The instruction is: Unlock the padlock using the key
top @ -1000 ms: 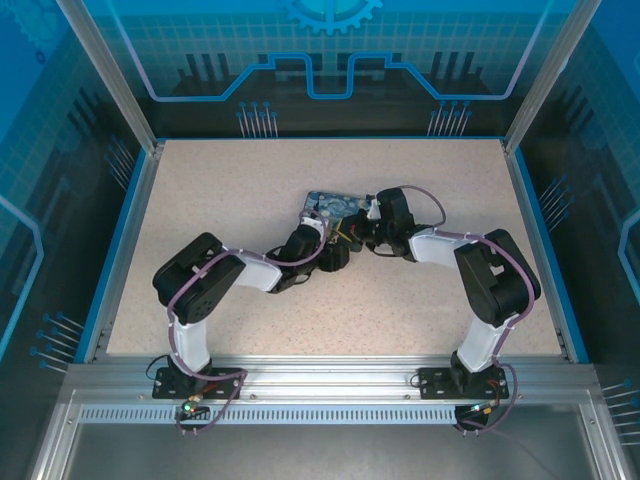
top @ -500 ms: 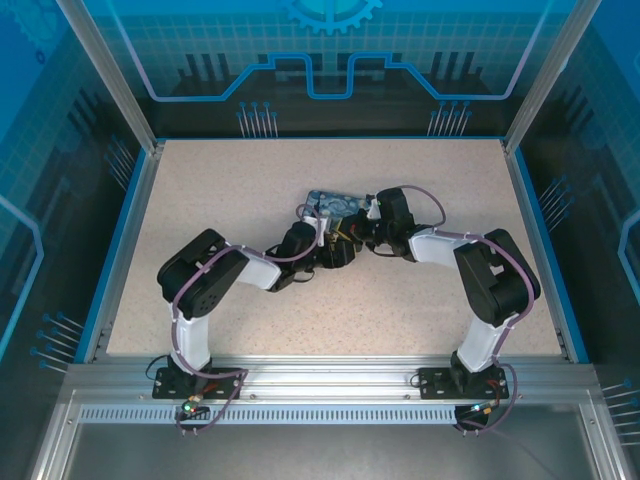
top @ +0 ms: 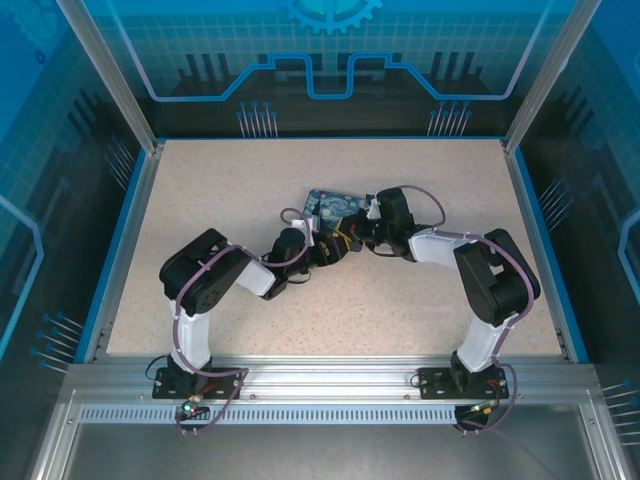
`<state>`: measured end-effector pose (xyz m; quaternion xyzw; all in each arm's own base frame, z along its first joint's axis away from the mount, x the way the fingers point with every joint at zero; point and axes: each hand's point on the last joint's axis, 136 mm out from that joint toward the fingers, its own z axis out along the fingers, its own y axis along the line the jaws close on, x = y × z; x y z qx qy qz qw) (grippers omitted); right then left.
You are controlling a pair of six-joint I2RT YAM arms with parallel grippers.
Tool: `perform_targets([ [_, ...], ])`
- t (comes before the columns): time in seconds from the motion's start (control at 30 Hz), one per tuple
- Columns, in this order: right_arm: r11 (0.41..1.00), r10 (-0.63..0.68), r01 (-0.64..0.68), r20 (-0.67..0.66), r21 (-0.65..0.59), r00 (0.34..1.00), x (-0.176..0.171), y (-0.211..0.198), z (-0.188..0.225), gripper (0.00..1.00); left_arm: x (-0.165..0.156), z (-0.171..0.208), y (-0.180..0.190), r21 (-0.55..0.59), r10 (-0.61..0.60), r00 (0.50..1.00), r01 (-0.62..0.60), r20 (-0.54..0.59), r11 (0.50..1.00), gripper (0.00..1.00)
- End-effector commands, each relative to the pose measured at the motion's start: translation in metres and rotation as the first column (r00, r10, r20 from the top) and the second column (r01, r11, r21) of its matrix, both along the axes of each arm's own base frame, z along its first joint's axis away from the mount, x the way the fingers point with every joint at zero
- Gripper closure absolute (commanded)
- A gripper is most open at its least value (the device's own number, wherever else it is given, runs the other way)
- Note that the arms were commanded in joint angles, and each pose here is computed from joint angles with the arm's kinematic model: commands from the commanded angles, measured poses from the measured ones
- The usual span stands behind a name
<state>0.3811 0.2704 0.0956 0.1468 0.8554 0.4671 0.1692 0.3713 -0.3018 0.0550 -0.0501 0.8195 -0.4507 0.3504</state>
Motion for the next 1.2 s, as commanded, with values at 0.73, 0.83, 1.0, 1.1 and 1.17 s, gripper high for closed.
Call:
perform_targets([
  [0.73, 0.999, 0.018, -0.020, -0.071, -0.029, 0.997, -0.010, -0.002, -0.025, 1.00, -0.002, -0.017, 0.003, 0.057, 0.042, 0.997, -0.039, -0.057, 0.998, 0.30],
  [0.83, 1.000, 0.017, -0.019, -0.074, -0.019, 0.997, -0.011, -0.001, -0.025, 1.00, -0.005, -0.029, 0.004, 0.180, 0.045, 0.997, -0.034, -0.057, 0.983, 0.30],
  [1.0, 1.000, 0.022, -0.023, -0.077, -0.015, 0.997, -0.011, -0.001, -0.024, 1.00, -0.007, -0.042, 0.005, 0.393, 0.054, 0.998, -0.042, -0.019, 0.918, 0.30],
  [1.1, 1.000, 0.025, -0.026, -0.079, -0.013, 0.997, -0.012, 0.000, -0.025, 1.00, -0.007, -0.047, 0.003, 0.419, 0.050, 0.999, -0.040, -0.012, 0.907, 0.29],
  [1.17, 1.000, 0.027, -0.028, -0.081, -0.012, 0.996, -0.012, 0.000, -0.025, 1.00, -0.007, -0.044, -0.003, 0.386, 0.036, 0.999, -0.032, -0.002, 0.922, 0.29],
])
